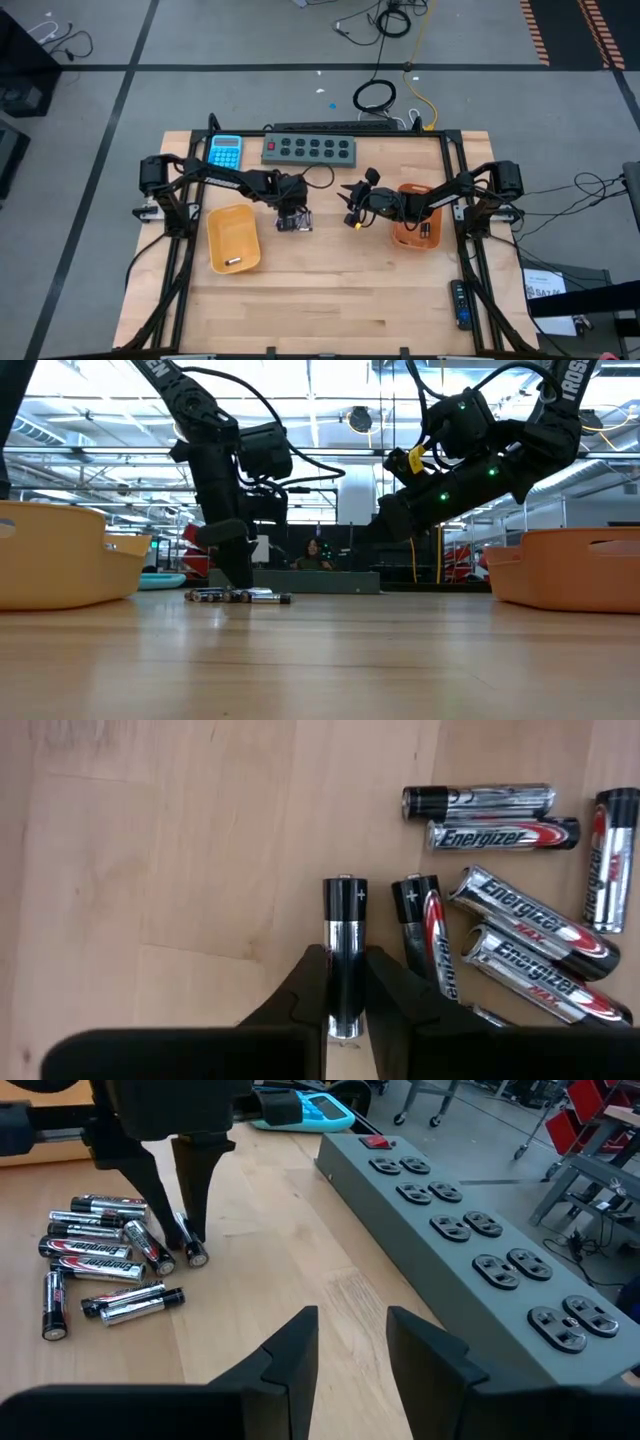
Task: Sort batteries
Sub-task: Put the white battery into the yellow bin
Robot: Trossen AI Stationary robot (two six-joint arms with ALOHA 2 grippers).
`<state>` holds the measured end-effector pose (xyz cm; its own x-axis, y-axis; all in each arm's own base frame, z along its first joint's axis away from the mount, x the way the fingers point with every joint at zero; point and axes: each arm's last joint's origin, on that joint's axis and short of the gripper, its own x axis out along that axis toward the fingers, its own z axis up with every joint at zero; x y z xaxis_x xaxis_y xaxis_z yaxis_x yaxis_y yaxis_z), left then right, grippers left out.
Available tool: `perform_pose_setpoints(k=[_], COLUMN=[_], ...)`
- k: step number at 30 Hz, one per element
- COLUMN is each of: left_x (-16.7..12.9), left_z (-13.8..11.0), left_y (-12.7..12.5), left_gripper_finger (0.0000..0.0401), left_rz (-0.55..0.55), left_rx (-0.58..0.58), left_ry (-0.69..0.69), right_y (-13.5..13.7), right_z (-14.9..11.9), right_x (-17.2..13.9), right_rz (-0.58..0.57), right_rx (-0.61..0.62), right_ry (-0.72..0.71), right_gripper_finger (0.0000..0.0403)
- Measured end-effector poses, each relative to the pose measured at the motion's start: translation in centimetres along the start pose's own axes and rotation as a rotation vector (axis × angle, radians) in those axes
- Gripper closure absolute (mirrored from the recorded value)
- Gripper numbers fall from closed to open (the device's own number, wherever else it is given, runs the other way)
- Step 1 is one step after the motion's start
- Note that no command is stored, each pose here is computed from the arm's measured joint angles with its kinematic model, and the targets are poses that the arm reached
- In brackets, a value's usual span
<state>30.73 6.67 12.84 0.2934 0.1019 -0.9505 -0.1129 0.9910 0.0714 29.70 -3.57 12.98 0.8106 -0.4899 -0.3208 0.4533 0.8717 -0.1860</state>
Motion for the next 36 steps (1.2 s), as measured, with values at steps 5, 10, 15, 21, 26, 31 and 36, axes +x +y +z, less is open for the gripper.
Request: perform_pose_setpoints(k=[5,10,15,21,26,31,36], left_x=[-4.6,-11.1,-13.3,-11.0,-11.1,-12.6,-11.2], left_z=[1.0,-0.1,-3.9,-8.2,-8.7,-6.9,-4.4], left_y=[-0.6,-1.5,-4.4,-7.0,-7.4,-6.8,-5.5], left_gripper_finger=[0.0358,0.0358,0.0358,0.0311,0.0231,0.0183,0.0175], left_rz=[0.072,-0.043,-0.078,0.006,0.063,0.169,0.209], left_rx=[0.027,-0.194,-0.340,-0.410,-0.420,-0.384,-0.348], left_ry=[0.028,0.008,0.160,0.302,0.311,0.166,-0.008], right_y=[0.0,0.0,0.0,0.0,0.0,0.0,0.0], right_z=[0.0,0.1,0.1,0.2,0.3,0.4,0.4], right_x=[0.0,0.0,0.0,0.0,0.0,0.0,0.0], right_rz=[-0.005,-0.007,-0.007,-0.007,-0.006,-0.006,-0.006], right_rx=[0.000,0.012,0.016,0.038,0.052,0.054,0.054], right_ry=[0.000,-0.008,-0.007,-0.015,-0.030,-0.035,-0.035], right_gripper_finger=[0.0291,0.0291,0.0291,0.0291,0.0291,0.0291,0.0291])
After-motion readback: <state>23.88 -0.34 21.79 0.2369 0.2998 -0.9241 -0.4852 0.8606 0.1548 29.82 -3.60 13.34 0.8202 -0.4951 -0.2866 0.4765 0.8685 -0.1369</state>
